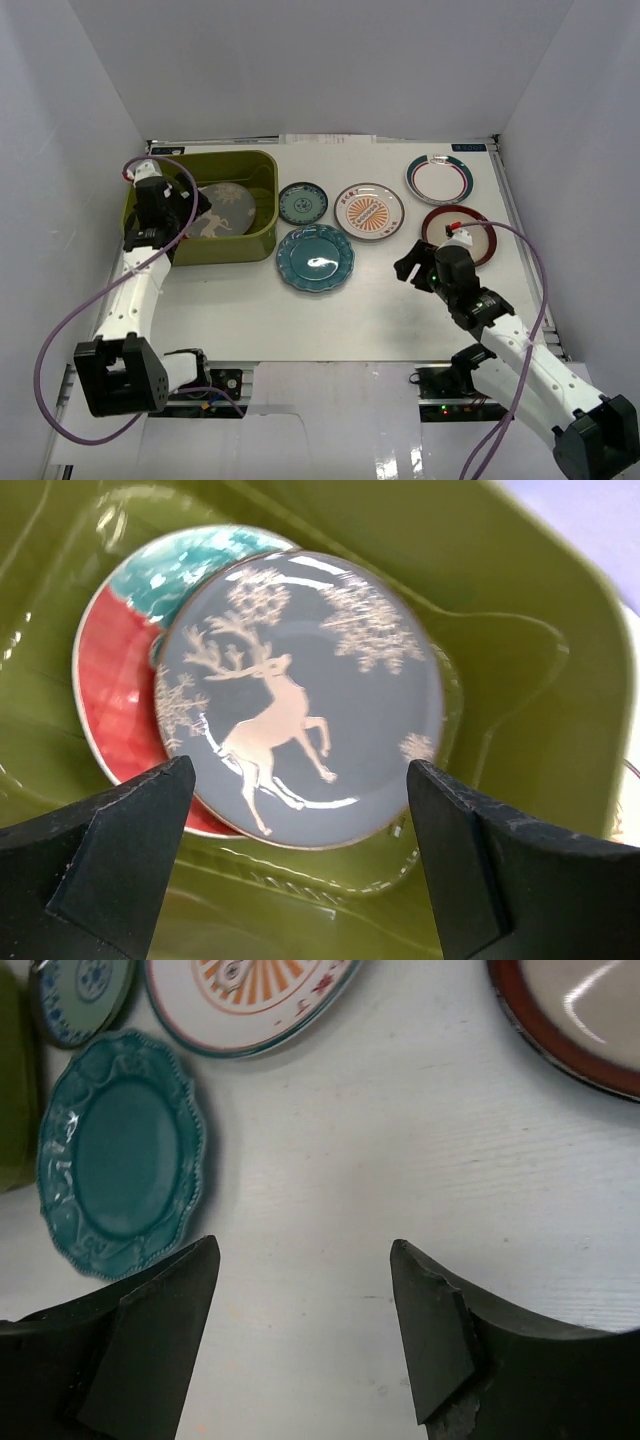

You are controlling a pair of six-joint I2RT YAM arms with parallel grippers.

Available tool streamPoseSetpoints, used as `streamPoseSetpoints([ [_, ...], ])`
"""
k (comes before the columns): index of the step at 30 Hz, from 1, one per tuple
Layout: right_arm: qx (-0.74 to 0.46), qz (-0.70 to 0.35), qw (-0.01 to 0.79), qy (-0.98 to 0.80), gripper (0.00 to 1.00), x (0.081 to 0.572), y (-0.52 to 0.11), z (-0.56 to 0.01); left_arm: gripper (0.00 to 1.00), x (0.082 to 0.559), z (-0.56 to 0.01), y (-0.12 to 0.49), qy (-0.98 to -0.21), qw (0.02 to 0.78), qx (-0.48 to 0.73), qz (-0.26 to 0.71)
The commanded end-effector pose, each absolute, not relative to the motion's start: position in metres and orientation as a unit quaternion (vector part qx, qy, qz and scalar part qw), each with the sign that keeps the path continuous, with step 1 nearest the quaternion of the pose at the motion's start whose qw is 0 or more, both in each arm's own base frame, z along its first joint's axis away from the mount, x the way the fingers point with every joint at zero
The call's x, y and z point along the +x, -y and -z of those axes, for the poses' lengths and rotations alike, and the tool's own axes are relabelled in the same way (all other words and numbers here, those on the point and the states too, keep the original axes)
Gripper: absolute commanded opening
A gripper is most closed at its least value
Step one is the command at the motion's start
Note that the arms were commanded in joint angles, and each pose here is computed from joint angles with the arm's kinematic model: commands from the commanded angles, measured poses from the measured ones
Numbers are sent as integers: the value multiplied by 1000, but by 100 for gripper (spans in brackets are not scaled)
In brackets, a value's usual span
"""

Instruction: Place the plates into the plastic bin on the countertop

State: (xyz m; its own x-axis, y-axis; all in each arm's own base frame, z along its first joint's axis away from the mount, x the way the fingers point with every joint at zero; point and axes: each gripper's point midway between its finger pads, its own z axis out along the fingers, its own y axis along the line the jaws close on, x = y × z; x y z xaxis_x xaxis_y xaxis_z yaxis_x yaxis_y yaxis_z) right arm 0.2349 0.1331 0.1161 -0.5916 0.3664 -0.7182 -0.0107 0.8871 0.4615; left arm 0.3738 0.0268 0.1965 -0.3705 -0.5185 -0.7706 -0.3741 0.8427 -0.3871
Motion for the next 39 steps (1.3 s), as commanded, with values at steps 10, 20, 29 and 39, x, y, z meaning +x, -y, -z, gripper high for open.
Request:
streamPoseSetpoints([
  [10,414,-109,483,-764,69,295,26,-104,98,326,-328,88,-744,643,-23,183],
  [20,515,-80,448,-726,67,289,79,-52,98,241,-306,198,-735,522,143,408],
  [29,523,-129,395,-744,50,313,73,-16,98,213,-292,225,-733,459,196,462],
  [39,534,-159,393,-731,8,300,82,-13,98,234,-277,242,-768,400,185,465],
])
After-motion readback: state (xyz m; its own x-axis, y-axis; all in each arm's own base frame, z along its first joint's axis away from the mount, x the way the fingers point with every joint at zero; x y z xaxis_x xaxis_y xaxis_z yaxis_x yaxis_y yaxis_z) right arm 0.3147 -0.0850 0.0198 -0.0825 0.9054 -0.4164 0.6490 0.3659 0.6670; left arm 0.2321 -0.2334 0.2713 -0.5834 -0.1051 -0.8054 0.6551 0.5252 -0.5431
